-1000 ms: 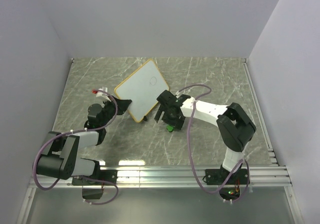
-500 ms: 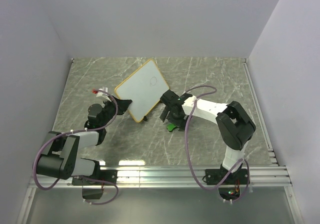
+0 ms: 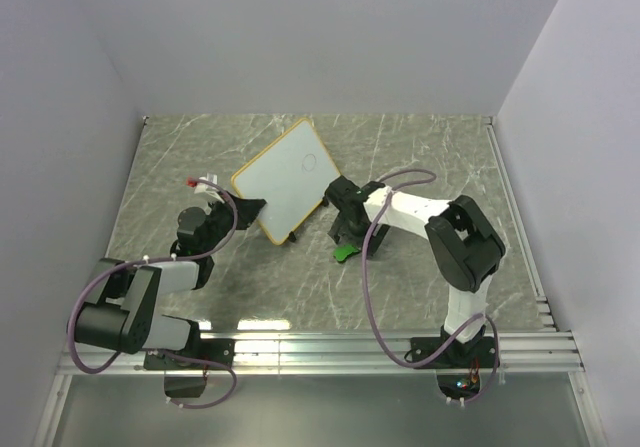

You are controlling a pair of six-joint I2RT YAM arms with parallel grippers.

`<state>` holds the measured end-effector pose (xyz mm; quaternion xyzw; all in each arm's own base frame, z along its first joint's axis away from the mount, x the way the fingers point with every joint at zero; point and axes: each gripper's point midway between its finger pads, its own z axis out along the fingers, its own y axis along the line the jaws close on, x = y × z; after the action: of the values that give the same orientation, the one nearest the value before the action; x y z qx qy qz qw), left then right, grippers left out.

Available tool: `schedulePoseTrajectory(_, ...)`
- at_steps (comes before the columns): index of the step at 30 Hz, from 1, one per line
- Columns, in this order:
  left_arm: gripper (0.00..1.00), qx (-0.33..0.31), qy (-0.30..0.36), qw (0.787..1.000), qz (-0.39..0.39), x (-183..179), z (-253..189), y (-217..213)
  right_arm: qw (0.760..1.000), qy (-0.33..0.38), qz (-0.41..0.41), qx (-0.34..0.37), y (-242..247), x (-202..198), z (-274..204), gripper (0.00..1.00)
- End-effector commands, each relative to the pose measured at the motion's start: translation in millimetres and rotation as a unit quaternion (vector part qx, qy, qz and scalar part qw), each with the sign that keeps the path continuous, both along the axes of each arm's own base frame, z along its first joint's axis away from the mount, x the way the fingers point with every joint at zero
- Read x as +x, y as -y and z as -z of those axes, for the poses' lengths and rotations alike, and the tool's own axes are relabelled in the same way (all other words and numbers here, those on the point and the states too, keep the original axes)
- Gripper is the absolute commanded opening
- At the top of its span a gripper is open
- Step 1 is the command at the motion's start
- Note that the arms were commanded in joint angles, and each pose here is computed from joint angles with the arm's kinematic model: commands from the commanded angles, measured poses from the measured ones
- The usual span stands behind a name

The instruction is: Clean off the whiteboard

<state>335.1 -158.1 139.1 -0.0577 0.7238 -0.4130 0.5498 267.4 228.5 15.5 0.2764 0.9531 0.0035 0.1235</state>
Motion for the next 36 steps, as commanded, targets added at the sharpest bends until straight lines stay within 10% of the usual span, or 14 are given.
schedulePoseTrajectory(1,0.01,0.023,-0.029,0.999,0.034,-12,23,9,1.000,0.015,0.000,0.003,-11,11,-1,0.85)
schedulePoseTrajectory(10,0.01,0.023,-0.035,0.999,0.032,-10,27,9,1.000,-0.005,-0.019,0.009,-22,-5,12,0.24)
schedulePoseTrajectory(17,0.01,0.022,-0.039,0.998,0.035,-11,31,10,0.999,-0.005,-0.036,0.001,-25,3,15,0.00)
schedulePoseTrajectory(36,0.01,0.040,-0.057,0.997,0.037,-12,41,13,0.951,0.271,-0.075,0.131,-73,175,-134,0.00)
